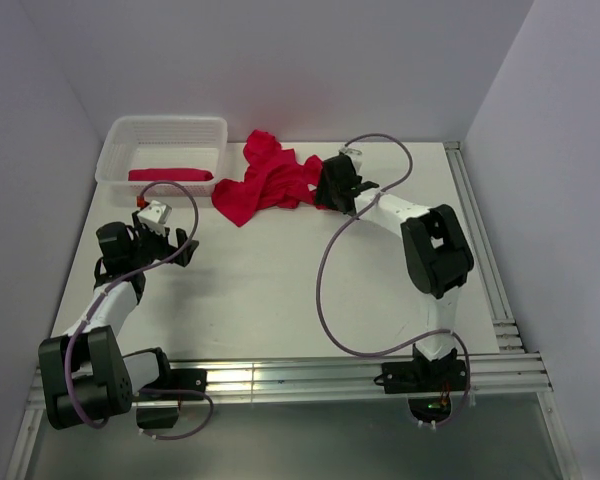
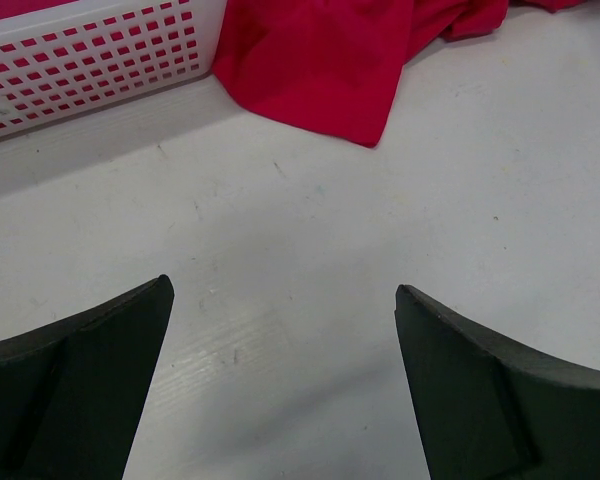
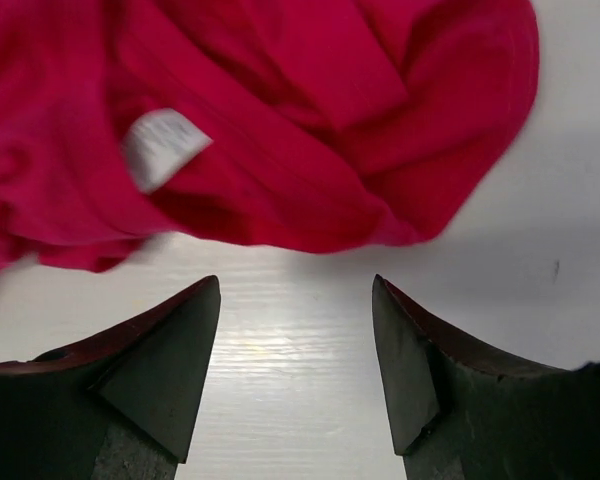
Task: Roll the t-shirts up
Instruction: Move the tshirt to the center of the board
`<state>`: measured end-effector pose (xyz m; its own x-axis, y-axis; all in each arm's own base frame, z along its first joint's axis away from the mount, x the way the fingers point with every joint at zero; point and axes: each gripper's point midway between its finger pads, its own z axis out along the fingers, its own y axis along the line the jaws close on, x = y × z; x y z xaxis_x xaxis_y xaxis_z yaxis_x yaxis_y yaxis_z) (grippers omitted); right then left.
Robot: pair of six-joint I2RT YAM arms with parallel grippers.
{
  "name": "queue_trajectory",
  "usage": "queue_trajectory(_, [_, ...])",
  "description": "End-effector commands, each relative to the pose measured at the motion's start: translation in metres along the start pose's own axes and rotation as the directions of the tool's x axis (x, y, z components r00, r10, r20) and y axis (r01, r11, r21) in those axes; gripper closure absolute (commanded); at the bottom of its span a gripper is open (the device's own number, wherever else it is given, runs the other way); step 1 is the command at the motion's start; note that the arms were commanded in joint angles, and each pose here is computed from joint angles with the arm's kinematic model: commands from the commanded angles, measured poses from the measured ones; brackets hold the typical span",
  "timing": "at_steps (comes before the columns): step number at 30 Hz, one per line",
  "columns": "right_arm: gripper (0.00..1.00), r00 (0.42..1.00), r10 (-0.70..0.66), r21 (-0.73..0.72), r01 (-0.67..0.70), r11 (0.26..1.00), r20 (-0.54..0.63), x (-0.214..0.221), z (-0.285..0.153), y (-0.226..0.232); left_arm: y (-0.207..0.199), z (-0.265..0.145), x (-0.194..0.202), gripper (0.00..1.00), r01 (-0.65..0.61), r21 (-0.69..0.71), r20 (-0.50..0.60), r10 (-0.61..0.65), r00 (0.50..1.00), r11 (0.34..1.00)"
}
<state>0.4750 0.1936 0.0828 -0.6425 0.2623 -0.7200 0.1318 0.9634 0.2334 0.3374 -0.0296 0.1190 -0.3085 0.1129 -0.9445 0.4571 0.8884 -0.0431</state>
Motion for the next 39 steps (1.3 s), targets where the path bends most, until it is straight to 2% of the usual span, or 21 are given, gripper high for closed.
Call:
queue_trajectory(1, [0.31, 0.997, -0.033, 0.11, 0.041, 0.993, -0.076, 0.015, 0.003, -0.022, 0.001, 0.0, -0.022, 0.01, -0.054, 0.002, 0.049, 0.054, 0.997, 0.999])
queue_trajectory(7, [0.32, 0.991, -0.036, 0.163, 0.057, 0.985, -0.129, 0.024, 0.027, -0.037, 0.0, 0.001, -0.022, 0.01, -0.054, 0.012, 0.049, 0.054, 0.997, 0.998])
queue_trajectory(13, [0.3, 0.999, -0.027, 0.144, 0.033, 0.989, -0.046, 0.003, 0.022, -0.034, -0.001, 0.001, -0.022, 0.01, -0.062, 0.009, 0.051, 0.061, 0.997, 0.998])
queue_trajectory(18, [0.28, 0.998, -0.018, 0.139, 0.026, 0.99, -0.06, -0.007, 0.033, -0.036, -0.001, 0.002, -0.02, 0.01, -0.061, 0.011, 0.044, 0.061, 0.997, 0.998])
queue_trajectory(20, [0.35, 0.997, -0.02, 0.143, 0.03, 0.989, -0.071, -0.006, 0.04, -0.036, -0.001, 0.002, -0.019, 0.01, -0.059, 0.01, 0.039, 0.059, 0.998, 0.998])
queue_trajectory(22, [0.56, 0.997, -0.018, 0.145, 0.028, 0.989, -0.073, -0.006, 0.044, -0.038, -0.001, 0.002, -0.019, 0.0, -0.059, 0.009, 0.039, 0.059, 0.998, 0.998])
queue_trajectory(23, [0.83, 0.997, -0.014, 0.14, 0.024, 0.99, -0.077, -0.005, 0.045, -0.037, 0.0, 0.002, -0.019, 0.01, -0.06, 0.007, 0.038, 0.06, 0.997, 0.998])
queue_trajectory(24, [0.97, 0.997, -0.012, 0.135, 0.022, 0.991, -0.079, -0.005, 0.045, -0.037, -0.001, 0.003, -0.018, 0.01, -0.062, 0.009, 0.037, 0.061, 0.997, 0.998])
queue_trajectory(25, [1.0, 0.997, -0.008, 0.129, 0.018, 0.991, -0.077, -0.007, 0.044, -0.038, 0.0, 0.003, -0.019, 0.01, -0.061, 0.008, 0.037, 0.061, 0.997, 0.998])
queue_trajectory(30, [1.0, 0.996, -0.036, 0.048, 0.04, 0.998, -0.08, -0.007, 0.017, -0.031, -0.001, 0.004, -0.017, 0.01, -0.061, 0.013, 0.029, 0.06, 0.998, 0.998])
queue_trajectory(31, [1.0, 0.999, -0.032, -0.002, 0.032, 0.999, -0.004, -0.03, -0.007, -0.021, -0.001, 0.004, -0.016, 0.01, -0.059, 0.015, 0.027, 0.058, 0.998, 0.998])
queue_trajectory(32, [1.0, 0.997, -0.071, -0.009, 0.07, 0.997, -0.041, -0.001, -0.017, -0.027, -0.001, 0.004, -0.016, 0.01, -0.062, 0.015, 0.027, 0.061, 0.998, 0.998])
queue_trajectory(33, [1.0, 0.997, -0.074, -0.062, 0.075, 0.995, 0.014, -0.011, -0.044, -0.018, -0.002, 0.004, -0.015, 0.0, -0.062, 0.019, 0.024, 0.062, 0.998, 0.998])
queue_trajectory(34, [1.0, 0.994, -0.102, -0.09, 0.098, 0.991, -0.032, 0.022, -0.052, -0.024, -0.003, 0.005, -0.016, 0.0, -0.068, 0.027, 0.026, 0.067, 0.997, 0.997])
queue_trajectory(36, [1.0, 0.991, -0.125, -0.161, 0.118, 0.98, -0.037, 0.046, -0.082, -0.008, -0.006, 0.006, -0.015, 0.0, -0.065, 0.037, 0.018, 0.064, 0.998, 0.997])
queue_trajectory(37, [1.0, 0.984, -0.151, -0.166, 0.133, 0.977, -0.098, 0.081, -0.088, -0.016, -0.007, 0.006, -0.015, 0.01, -0.066, 0.042, 0.017, 0.066, 0.998, 0.997])
queue_trajectory(39, [1.0, 0.975, -0.181, -0.211, 0.151, 0.966, -0.132, 0.116, -0.111, -0.002, -0.009, 0.008, -0.013, 0.01, -0.062, 0.051, 0.009, 0.062, 0.998, 0.997])
